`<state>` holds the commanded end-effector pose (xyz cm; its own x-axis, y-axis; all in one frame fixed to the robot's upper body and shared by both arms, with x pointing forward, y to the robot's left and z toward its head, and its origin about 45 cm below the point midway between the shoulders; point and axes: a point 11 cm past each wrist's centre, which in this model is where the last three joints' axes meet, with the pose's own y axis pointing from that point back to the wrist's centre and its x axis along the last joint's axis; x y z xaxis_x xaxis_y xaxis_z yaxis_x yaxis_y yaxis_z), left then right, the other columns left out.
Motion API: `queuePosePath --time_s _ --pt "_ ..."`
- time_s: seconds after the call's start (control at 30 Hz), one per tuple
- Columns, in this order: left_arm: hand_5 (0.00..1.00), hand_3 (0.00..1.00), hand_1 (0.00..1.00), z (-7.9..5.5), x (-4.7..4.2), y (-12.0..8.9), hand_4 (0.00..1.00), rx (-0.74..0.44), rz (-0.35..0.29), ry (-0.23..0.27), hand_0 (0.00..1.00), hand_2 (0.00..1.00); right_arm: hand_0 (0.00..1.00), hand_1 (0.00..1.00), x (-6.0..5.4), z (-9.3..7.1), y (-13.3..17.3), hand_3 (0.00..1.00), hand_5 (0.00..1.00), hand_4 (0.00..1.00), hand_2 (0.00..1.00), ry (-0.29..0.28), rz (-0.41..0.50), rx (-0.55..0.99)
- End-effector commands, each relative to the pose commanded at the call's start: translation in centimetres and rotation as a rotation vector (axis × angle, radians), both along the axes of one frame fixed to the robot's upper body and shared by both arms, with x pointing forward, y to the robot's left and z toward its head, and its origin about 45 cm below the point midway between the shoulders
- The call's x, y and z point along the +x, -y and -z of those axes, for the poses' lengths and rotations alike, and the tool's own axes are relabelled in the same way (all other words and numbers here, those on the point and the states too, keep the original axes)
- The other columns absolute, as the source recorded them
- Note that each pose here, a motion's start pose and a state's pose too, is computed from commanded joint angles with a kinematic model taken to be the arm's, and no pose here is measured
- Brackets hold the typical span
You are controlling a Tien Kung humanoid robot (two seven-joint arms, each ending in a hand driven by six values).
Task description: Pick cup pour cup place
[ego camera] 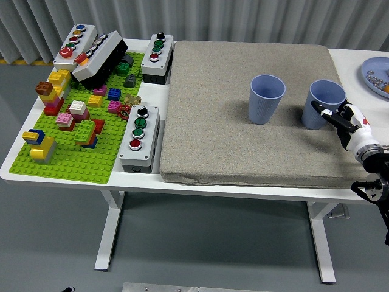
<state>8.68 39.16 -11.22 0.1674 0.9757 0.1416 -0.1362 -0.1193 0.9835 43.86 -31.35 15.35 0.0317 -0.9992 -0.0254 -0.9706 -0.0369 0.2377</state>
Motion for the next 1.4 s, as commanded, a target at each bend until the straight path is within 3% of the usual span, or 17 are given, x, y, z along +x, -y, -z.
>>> queuePosePath --time_s 0.73,0.77,0.93,0.97,1.23,1.4 --pt "0.998 0.723 0.752 0.0 -0.06 0.0 0.515 0.000 0.002 -0.003 0.806 0.812 0.785 0.664 0.1 -0.4 -0.2 0.615 0.383 0.784 0.542 0.021 0.013 0.006" --pt "0.998 0.723 0.752 0.0 -0.09 0.0 0.515 0.000 0.002 -0.003 0.806 0.812 0.725 0.628 0.1 -0.5 -0.1 0.569 0.212 0.698 0.515 0.027 0.020 0.005" --pt "0.998 0.723 0.752 0.0 -0.08 0.0 0.515 0.000 0.001 -0.003 0.806 0.812 0.725 0.628 0.2 -0.9 0.0 0.569 0.212 0.698 0.515 0.051 0.050 -0.002" --pt "0.998 0.722 0.752 0.0 -0.09 -0.1 0.516 0.000 0.002 -0.003 0.806 0.811 0.669 0.588 0.2 -0.9 0.1 0.524 0.135 0.668 0.483 0.053 0.053 -0.001" --pt "0.998 0.722 0.751 0.0 -0.30 -0.1 0.516 0.002 0.002 -0.007 0.806 0.810 0.662 0.582 0.1 -1.6 -0.5 0.521 0.137 0.668 0.477 0.080 0.047 -0.026" --pt "0.998 0.722 0.751 0.1 -0.50 -0.1 0.516 0.002 0.001 -0.011 0.806 0.810 0.667 0.583 0.3 -3.0 -1.5 0.527 0.138 0.668 0.477 0.129 0.014 -0.098"
